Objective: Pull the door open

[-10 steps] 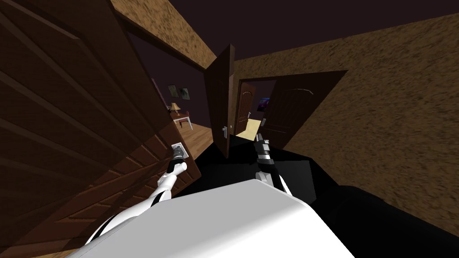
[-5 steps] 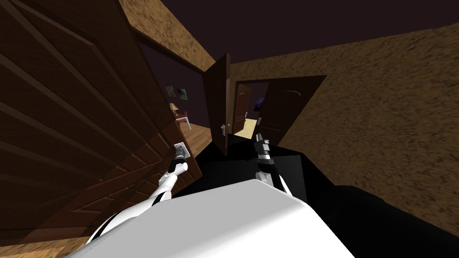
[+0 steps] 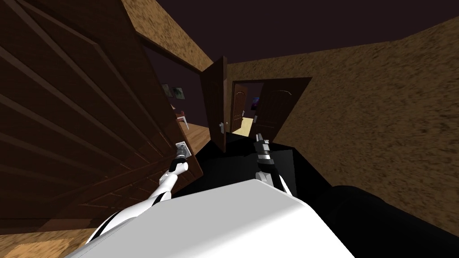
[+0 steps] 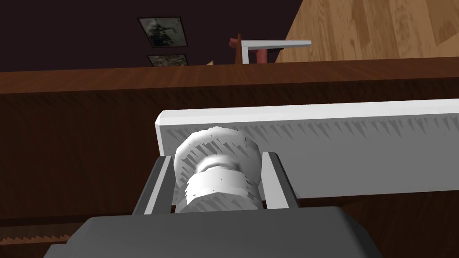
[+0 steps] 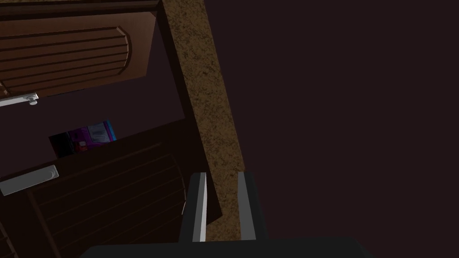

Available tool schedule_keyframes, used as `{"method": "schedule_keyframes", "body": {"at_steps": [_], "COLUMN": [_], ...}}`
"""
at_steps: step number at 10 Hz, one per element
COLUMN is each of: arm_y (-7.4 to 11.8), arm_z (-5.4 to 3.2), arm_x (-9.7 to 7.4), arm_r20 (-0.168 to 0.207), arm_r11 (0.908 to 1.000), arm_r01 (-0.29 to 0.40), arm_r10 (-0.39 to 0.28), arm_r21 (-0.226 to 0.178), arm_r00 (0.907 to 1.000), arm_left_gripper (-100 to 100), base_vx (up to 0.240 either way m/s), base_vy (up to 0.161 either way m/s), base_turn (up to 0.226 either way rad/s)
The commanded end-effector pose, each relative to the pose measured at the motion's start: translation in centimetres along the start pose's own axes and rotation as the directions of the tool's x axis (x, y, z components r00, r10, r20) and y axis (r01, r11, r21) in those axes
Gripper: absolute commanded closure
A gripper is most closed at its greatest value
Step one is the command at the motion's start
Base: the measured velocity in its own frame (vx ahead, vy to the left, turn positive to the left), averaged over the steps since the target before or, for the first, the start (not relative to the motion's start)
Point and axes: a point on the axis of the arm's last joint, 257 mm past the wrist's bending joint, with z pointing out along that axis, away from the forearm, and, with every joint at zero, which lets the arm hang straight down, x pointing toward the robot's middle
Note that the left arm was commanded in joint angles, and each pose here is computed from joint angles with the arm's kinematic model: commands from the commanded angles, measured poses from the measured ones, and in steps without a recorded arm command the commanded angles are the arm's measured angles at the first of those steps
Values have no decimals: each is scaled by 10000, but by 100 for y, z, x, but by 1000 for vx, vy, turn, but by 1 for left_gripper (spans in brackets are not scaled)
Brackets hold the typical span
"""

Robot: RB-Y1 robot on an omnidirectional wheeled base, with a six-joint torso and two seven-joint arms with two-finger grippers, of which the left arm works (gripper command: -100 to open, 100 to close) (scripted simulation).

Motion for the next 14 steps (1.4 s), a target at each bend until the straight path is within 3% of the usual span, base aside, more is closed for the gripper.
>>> {"method": "schedule_keyframes", "body": {"at_steps": [1, 14], "arm_y": [15, 13], "arm_z": [-8, -29], "arm_x": [21, 355], "arm_r20": [-127, -1134], "arm_r11": [10000, 10000], "arm_r01": [-7, -8], "arm_r10": [7, 7], "arm_r21": [-19, -13], "arm_r00": [9999, 9935], "arm_left_gripper": [100, 100], "base_vx": [-223, -175], "base_vy": [52, 39], "base_turn": [-97, -81]}}
